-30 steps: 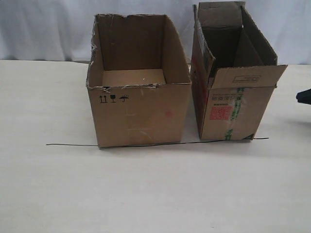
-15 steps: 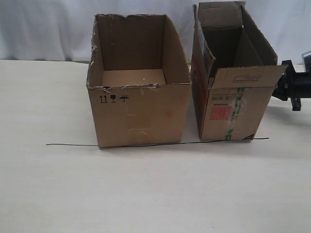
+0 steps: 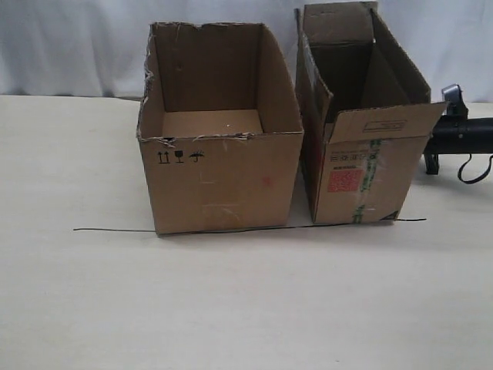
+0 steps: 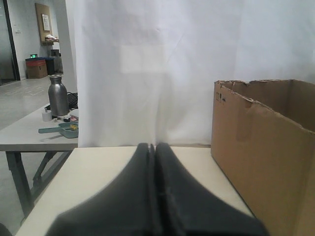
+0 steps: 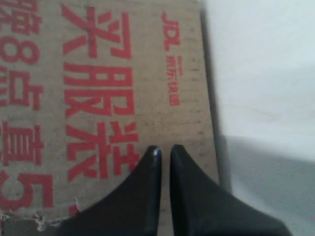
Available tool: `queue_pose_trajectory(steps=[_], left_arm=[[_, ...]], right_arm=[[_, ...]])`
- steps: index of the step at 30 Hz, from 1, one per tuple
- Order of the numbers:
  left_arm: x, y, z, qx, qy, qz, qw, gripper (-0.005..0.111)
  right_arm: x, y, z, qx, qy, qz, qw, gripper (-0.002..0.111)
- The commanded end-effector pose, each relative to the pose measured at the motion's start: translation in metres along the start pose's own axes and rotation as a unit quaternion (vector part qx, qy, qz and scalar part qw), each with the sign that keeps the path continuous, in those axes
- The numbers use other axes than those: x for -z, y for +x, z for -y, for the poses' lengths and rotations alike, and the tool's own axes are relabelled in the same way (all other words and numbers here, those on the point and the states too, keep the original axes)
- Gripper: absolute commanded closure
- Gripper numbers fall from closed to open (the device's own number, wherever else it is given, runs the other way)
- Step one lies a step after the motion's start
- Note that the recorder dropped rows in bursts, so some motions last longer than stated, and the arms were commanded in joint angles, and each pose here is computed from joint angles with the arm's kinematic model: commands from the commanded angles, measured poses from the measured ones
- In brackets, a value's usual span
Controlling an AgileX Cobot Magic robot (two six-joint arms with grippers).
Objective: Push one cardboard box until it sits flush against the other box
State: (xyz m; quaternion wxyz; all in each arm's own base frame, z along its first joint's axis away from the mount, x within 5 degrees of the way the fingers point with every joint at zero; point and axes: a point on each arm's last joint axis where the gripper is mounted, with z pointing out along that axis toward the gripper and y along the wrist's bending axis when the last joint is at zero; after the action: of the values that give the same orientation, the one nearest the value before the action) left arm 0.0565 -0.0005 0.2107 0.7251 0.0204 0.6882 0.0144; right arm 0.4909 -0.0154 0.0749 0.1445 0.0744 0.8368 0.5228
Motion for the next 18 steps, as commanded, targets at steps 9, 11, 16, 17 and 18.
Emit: queue_pose_trajectory(steps=[9,11,16,17,18], left_arm=[[0.000,0.001,0.000,0.000,0.001,0.000,1.000,0.107],[0.000,0.001,0.000,0.000,0.001,0.000,1.000,0.107],[0.000,0.001,0.000,0.000,0.001,0.000,1.000,0.107],[0.000,0.001,0.000,0.000,0.001,0.000,1.000,0.107],[0.000,0.001,0.000,0.000,0.001,0.000,1.000,0.107]], right_arm=[[-0.048,0.016,-0.032,0.002,-0.026,-0.051,0.998,0.103],[-0.051,0.016,-0.034,-0.002,-0.031,-0.050,0.998,0.103],[-0.038,0.006,-0.035,0.001,-0.013,-0.013,1.000,0.103],[-0.025,-0.001,-0.038,0.014,0.001,0.007,1.000,0.103],[-0.008,-0.009,-0.043,0.027,0.015,0.027,0.999,0.103]])
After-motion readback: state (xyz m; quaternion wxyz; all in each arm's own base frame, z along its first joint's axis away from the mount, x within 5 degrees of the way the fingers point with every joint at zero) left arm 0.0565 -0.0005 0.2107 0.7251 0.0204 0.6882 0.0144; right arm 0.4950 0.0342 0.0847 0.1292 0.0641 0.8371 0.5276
